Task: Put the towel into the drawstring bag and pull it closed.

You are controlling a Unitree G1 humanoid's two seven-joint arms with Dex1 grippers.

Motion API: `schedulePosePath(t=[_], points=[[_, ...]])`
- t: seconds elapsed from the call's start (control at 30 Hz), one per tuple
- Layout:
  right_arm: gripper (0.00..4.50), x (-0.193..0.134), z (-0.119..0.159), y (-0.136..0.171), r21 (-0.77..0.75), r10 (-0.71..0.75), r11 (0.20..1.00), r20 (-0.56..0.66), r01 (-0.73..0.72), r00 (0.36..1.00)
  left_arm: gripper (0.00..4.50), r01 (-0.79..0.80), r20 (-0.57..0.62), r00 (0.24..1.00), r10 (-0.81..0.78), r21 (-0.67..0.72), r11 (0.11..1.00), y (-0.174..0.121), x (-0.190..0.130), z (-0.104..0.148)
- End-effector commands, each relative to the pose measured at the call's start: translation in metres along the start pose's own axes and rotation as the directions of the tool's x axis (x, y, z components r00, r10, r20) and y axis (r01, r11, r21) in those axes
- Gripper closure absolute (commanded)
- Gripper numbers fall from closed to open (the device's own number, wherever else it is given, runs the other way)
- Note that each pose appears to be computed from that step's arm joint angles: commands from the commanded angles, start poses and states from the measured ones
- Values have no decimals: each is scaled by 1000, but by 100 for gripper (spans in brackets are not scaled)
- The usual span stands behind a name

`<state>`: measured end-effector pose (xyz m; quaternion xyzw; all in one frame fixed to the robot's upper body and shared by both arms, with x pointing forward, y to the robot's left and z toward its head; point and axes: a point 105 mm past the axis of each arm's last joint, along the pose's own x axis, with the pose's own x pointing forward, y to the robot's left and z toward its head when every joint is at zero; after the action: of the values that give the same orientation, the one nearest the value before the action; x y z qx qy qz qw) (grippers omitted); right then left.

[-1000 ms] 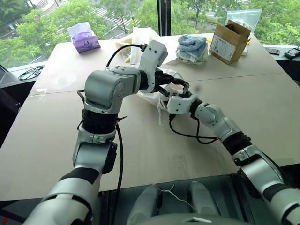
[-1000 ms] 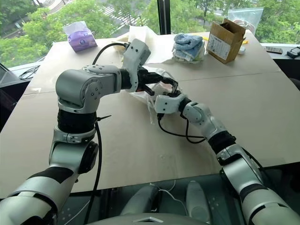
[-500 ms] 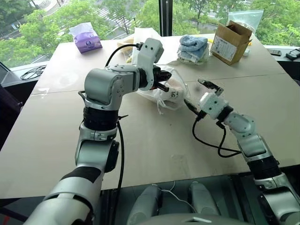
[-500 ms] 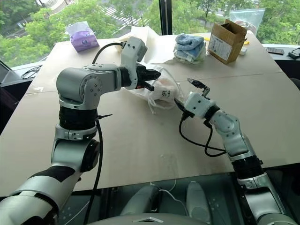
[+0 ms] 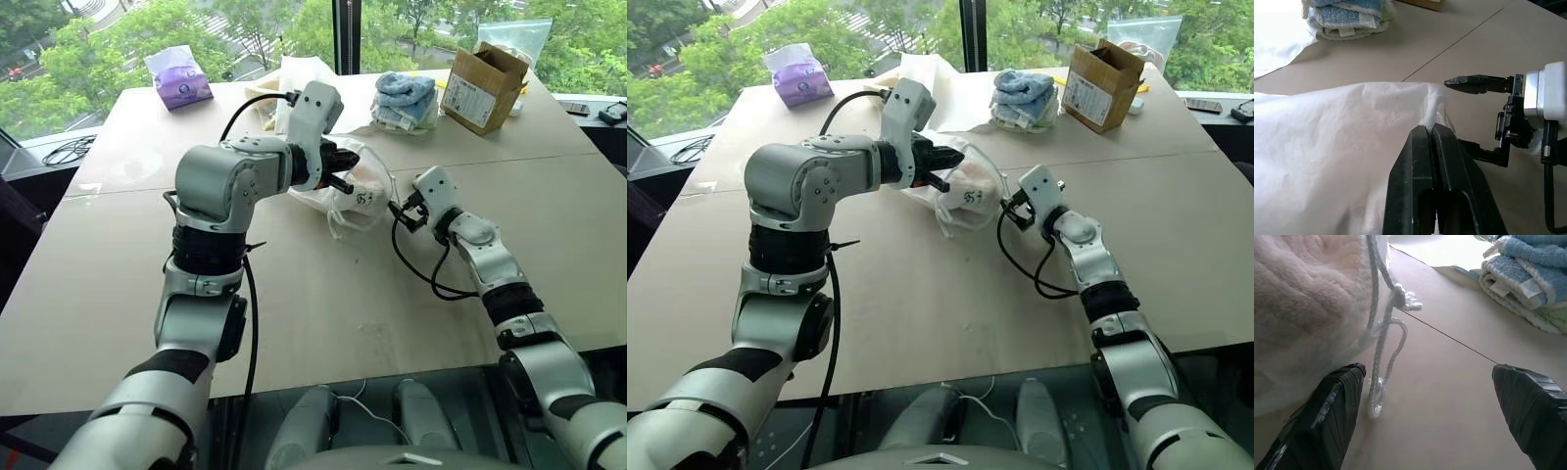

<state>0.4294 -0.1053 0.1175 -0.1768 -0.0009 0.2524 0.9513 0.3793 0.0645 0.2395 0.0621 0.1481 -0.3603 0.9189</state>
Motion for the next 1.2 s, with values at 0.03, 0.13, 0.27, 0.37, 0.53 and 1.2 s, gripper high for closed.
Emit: schedulePosePath(t=[0.03, 0.13, 0.27, 0.37, 0.53, 1.2], points=[[137, 5, 17, -13, 46, -66, 997, 80, 63, 995, 450, -17, 57, 998, 15, 34, 999, -1, -8, 13], [280, 3, 22, -16, 30, -74, 997, 113, 71, 991, 450, -24, 57, 998, 22, 32, 999, 1, -9, 12], [448, -4, 30, -18, 20, -70, 998, 149, 68, 986, 450, -26, 54, 998, 24, 31, 999, 1, -9, 9], [448, -17, 43, -27, 46, -112, 993, 184, 106, 976, 450, -19, 55, 998, 17, 43, 999, 0, -7, 9], [450, -43, 91, -44, 208, -223, 963, 249, 173, 942, 354, -21, 90, 996, 12, 91, 996, 3, -5, 10], [450, -35, 125, -16, 420, -268, 890, 166, 178, 949, 203, 256, -218, 956, -194, 309, 916, 20, -63, -140]])
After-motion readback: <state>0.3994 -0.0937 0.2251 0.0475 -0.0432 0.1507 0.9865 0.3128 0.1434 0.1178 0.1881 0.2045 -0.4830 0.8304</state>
